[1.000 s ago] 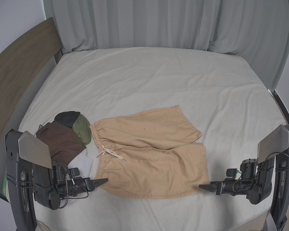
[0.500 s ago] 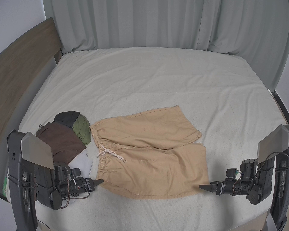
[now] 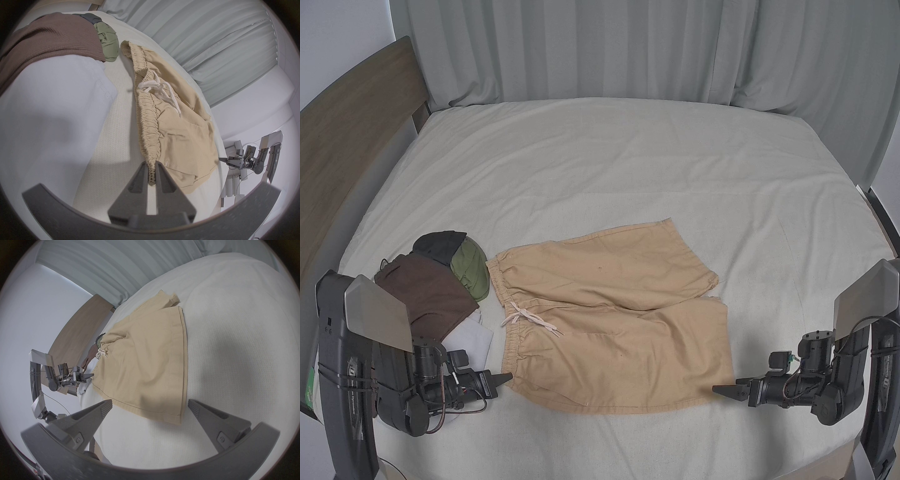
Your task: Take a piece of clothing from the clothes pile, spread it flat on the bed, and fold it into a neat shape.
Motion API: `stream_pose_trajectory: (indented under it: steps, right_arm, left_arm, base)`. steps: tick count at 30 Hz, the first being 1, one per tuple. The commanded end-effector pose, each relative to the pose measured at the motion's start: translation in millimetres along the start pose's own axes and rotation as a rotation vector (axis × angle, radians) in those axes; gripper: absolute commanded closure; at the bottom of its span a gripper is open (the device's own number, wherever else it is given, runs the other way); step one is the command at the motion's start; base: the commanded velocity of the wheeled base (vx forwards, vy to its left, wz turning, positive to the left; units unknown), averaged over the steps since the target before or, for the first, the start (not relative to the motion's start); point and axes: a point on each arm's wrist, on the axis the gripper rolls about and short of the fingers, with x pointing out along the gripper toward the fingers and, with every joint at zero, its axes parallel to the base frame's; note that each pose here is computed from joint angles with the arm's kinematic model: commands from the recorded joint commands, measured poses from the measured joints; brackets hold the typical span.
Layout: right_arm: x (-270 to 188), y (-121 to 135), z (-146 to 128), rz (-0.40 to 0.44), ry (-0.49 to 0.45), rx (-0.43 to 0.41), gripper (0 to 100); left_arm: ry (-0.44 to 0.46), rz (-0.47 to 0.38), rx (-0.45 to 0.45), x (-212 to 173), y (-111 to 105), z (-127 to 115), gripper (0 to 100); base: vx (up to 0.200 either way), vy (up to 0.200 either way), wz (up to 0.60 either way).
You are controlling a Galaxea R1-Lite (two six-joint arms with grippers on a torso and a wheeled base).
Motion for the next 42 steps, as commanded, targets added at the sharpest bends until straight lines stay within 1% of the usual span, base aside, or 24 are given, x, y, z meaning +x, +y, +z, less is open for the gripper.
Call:
stream_pose_trajectory:
  steps: [1, 11, 12, 27, 28, 42]
  right_arm:
    - [0.5, -0.7, -0.6, -0.003, 0.002, -0.010, 0]
    - [0.3, -1.0, -0.5, -0.004, 0.001, -0.024, 0]
    - [0.3, -1.0, -0.5, -0.004, 0.001, -0.024, 0]
    - [0.5, -0.7, -0.6, -0.003, 0.002, -0.025, 0]
    - [0.2, -0.6, -0.9, -0.003, 0.003, -0.024, 0]
    - [0.4, 0.0, -2.0, 0.001, 0.009, -0.023, 0]
  left_arm:
    - [0.000, 0.000, 0.000, -0.4, -0.2, -0.2, 100]
    - [0.007, 0.003, -0.004, -0.1, 1.3, -2.0, 100]
    - [0.004, 0.001, -0.008, 0.5, 1.1, -0.9, 0]
    - [0.003, -0.006, -0.003, 2.4, -1.0, -0.8, 0]
    - [0.005, -0.006, -0.003, 2.7, -1.1, -1.3, 100]
    - [0.005, -0.006, -0.003, 2.7, -1.1, -1.3, 100]
  base:
    - [0.000, 0.000, 0.00]
    - [0.000, 0.000, 0.00]
    - [0.000, 0.000, 0.00]
    - [0.000, 0.000, 0.00]
    - [0.000, 0.000, 0.00]
    - [0.000, 0.000, 0.00]
